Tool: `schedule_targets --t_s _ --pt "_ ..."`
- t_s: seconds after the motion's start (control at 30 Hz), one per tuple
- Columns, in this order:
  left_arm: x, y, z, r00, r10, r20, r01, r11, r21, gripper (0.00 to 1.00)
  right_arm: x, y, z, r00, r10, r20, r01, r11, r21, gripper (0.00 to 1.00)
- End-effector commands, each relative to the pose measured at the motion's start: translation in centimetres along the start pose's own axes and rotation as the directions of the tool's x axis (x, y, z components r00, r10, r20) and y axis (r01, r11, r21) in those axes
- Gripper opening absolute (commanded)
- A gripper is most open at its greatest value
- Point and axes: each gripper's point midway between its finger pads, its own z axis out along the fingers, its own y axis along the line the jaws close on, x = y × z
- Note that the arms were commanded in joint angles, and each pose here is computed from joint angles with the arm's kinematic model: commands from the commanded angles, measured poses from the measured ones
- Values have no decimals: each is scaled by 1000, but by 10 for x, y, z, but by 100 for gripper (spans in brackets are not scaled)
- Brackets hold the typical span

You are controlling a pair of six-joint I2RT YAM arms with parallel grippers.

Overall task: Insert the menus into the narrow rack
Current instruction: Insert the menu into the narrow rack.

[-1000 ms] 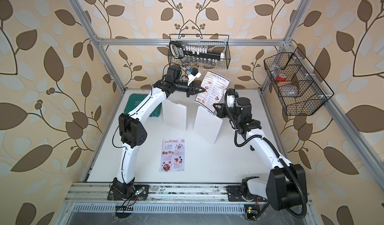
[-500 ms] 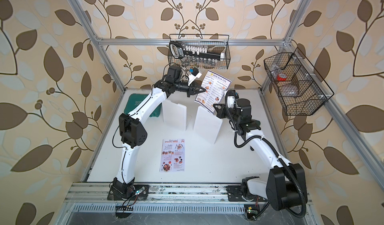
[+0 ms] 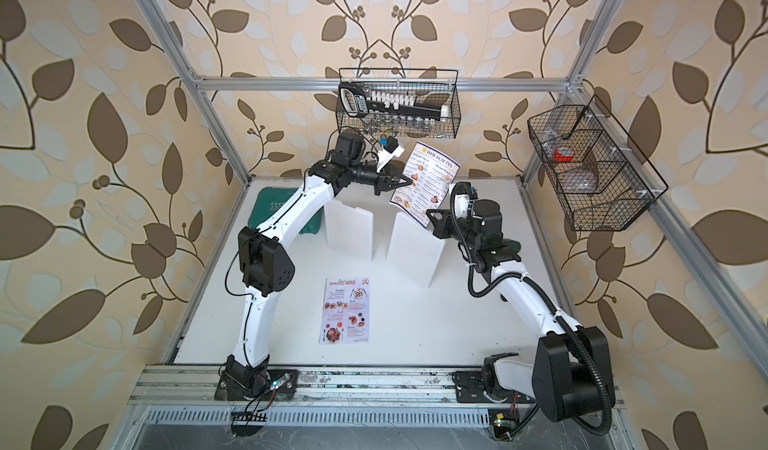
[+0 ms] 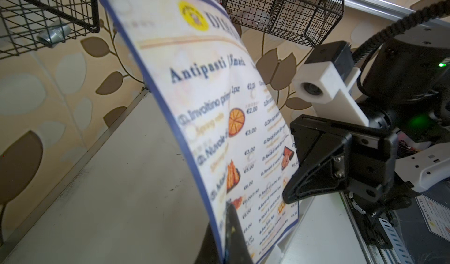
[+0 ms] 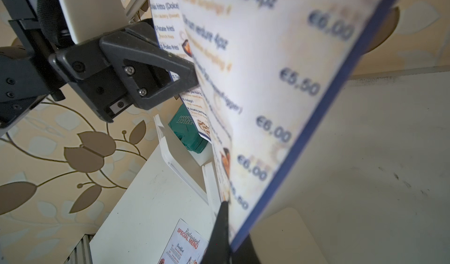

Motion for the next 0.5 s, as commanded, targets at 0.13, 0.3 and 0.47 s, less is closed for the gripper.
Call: schedule_targets --t_s 0.13,0.3,0.47 --pt "-36 -2 -19 990 122 69 -120 992 -39 0 27 -9 -5 996 51 -67 -48 998 35 1" --pt "-38 -5 -20 990 123 72 -121 992 -32 0 28 -9 -8 996 50 -69 -47 998 43 1" --pt "-40 -7 -21 989 131 71 -129 991 -33 0 29 -8 -8 996 53 -74 -50 998 38 1"
